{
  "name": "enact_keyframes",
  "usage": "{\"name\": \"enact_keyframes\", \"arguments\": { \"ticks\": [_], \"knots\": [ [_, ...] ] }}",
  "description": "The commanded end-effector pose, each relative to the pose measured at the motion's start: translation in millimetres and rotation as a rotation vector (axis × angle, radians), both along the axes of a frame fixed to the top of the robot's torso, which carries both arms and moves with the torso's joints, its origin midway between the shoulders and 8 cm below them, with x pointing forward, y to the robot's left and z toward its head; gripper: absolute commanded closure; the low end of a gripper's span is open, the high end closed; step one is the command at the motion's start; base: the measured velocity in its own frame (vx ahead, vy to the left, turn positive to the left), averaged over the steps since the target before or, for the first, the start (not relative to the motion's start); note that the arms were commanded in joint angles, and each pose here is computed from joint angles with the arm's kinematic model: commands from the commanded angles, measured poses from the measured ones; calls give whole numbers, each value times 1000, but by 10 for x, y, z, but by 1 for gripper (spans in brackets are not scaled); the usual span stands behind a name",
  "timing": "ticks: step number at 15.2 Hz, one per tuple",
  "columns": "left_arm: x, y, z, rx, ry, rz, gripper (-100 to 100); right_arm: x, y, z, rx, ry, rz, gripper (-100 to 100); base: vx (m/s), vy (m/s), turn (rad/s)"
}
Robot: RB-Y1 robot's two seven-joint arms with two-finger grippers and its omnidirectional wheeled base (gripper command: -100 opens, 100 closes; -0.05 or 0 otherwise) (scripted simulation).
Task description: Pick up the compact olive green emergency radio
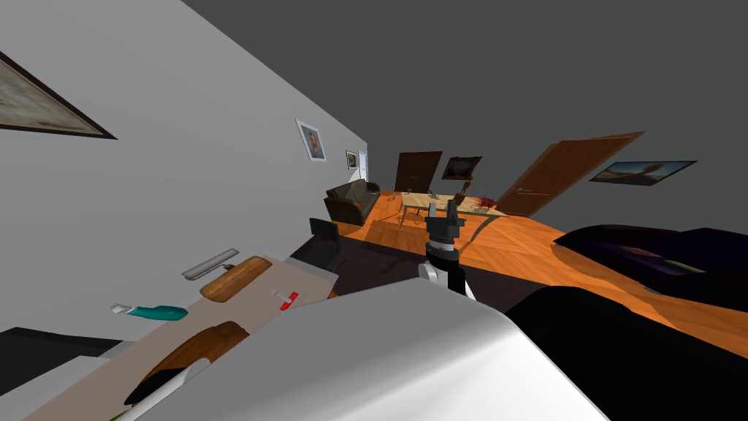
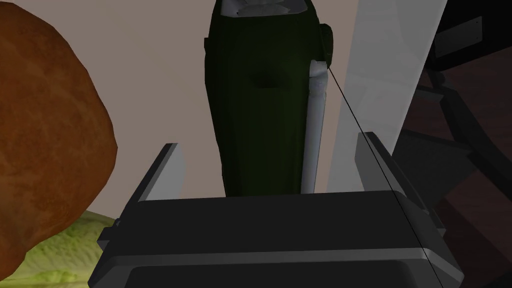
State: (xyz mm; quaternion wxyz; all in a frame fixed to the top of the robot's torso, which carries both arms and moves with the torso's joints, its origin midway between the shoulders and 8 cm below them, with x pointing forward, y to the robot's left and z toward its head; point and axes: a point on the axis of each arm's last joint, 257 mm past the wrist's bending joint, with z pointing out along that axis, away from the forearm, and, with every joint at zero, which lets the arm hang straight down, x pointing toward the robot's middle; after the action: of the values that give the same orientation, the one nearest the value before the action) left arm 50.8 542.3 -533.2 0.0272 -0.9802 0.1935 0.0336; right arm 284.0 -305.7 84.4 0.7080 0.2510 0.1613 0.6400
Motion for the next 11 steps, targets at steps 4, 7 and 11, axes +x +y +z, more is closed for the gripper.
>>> {"name": "enact_keyframes", "arguments": {
  "ticks": [4,7,11],
  "knots": [
    [-18,-53,-115,2,-1,-3,-100,0,0,0,0,0,0,0,12,26,11],
    [-23,-66,-128,1,-1,-4,100,0,0,0,0,0,0,0,1,2,0],
    [12,24,25,2,-2,0,100,0,0,0,0,0,0,0,-8,-14,-11]
  ]
}}
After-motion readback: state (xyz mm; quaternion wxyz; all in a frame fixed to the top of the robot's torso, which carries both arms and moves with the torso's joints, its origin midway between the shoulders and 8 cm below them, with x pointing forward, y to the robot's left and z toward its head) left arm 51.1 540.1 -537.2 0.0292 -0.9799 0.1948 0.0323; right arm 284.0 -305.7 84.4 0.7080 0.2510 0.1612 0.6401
